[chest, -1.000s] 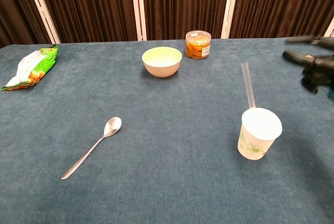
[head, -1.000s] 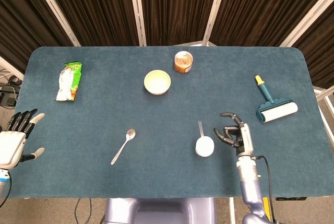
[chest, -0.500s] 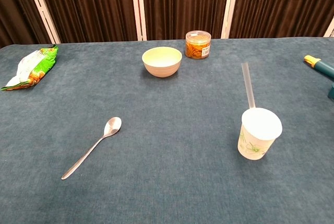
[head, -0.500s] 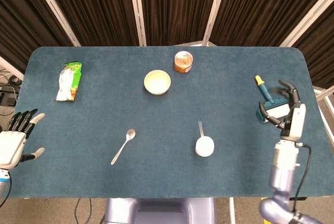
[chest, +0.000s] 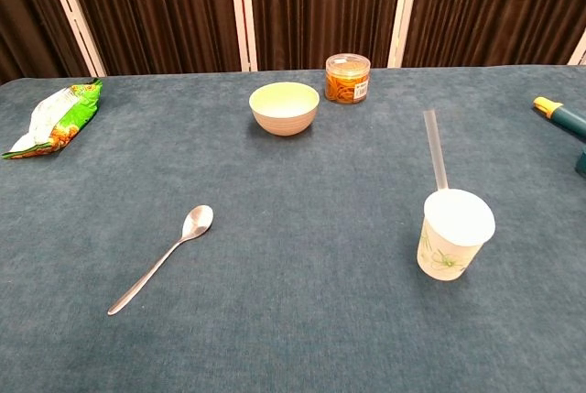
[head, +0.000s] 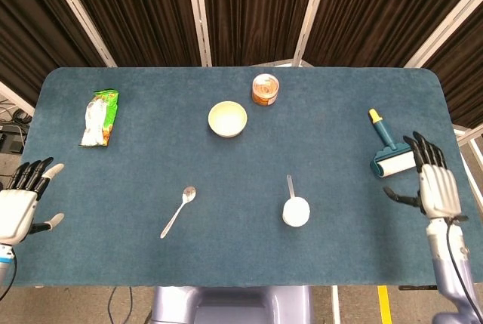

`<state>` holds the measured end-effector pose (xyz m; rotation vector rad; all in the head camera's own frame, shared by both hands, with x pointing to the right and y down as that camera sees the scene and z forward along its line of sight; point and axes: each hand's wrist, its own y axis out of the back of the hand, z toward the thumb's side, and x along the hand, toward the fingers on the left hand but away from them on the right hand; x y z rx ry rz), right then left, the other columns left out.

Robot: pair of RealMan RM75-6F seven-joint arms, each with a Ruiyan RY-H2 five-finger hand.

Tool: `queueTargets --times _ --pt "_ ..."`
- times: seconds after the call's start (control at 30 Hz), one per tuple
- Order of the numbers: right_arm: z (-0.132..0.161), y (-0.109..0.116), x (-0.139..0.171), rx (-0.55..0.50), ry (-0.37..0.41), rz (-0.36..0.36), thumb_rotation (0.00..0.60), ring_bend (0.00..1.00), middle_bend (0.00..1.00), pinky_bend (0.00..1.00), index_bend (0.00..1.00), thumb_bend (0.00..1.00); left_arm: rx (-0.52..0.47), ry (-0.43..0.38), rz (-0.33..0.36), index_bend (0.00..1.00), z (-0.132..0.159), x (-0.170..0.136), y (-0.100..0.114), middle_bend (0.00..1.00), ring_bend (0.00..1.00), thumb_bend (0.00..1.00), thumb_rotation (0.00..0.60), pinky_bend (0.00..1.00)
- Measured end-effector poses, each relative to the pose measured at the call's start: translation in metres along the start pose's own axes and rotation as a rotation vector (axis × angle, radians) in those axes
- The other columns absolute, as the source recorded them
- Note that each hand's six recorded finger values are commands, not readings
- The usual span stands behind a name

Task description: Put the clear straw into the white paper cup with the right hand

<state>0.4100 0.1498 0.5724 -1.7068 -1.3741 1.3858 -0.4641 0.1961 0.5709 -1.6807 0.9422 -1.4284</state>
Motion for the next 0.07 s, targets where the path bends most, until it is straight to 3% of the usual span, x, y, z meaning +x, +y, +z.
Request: queueTargets --times 0.07 --pt "-0.0111 -0.0066 0.0150 -0.008 -0.013 0.036 0.600 0.00 0.00 0.00 0.06 0.14 0.000 -0.001 0.000 0.12 0.0003 -0.0003 0.0000 0.00 0.00 0.21 0.600 0.00"
